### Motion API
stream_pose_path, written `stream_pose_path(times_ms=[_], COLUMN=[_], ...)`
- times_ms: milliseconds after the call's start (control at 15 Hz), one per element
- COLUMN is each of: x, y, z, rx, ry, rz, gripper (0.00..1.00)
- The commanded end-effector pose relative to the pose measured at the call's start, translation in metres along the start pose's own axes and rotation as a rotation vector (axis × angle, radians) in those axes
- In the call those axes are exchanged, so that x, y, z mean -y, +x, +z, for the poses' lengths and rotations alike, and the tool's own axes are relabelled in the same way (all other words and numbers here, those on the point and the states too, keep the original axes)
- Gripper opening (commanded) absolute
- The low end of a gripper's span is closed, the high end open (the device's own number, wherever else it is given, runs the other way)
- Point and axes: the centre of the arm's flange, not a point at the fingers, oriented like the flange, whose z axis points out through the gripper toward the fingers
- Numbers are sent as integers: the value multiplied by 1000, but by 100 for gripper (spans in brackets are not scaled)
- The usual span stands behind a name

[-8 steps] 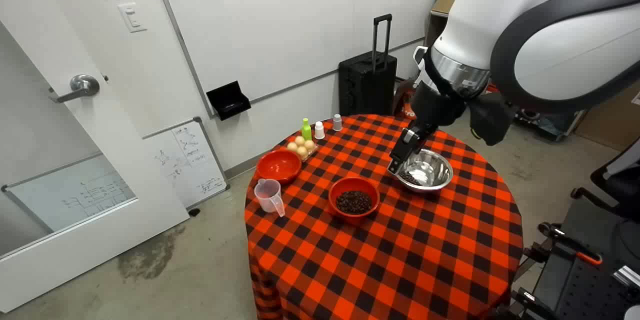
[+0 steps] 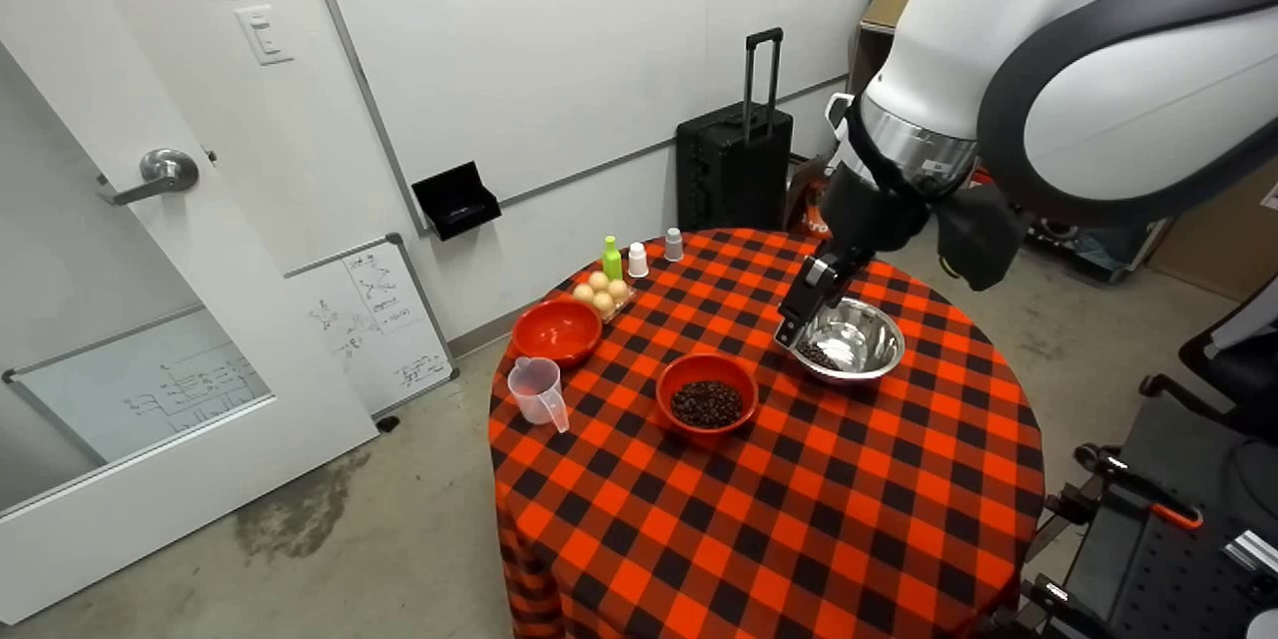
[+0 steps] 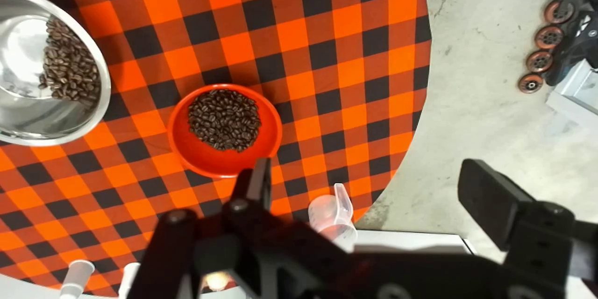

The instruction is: Pour the contents in the silver bowl into the red bowl

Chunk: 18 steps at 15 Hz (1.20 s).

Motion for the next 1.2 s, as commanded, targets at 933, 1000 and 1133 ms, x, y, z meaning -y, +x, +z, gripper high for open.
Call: stream_pose_path(times_ms=[933, 1000, 1133], x=[-214, -231, -259], y=[50, 40, 22], z=[74, 78, 86], rx=[42, 43, 39], ry=[-131, -127, -103], rz=[222, 247, 301], gripper=[100, 100, 100])
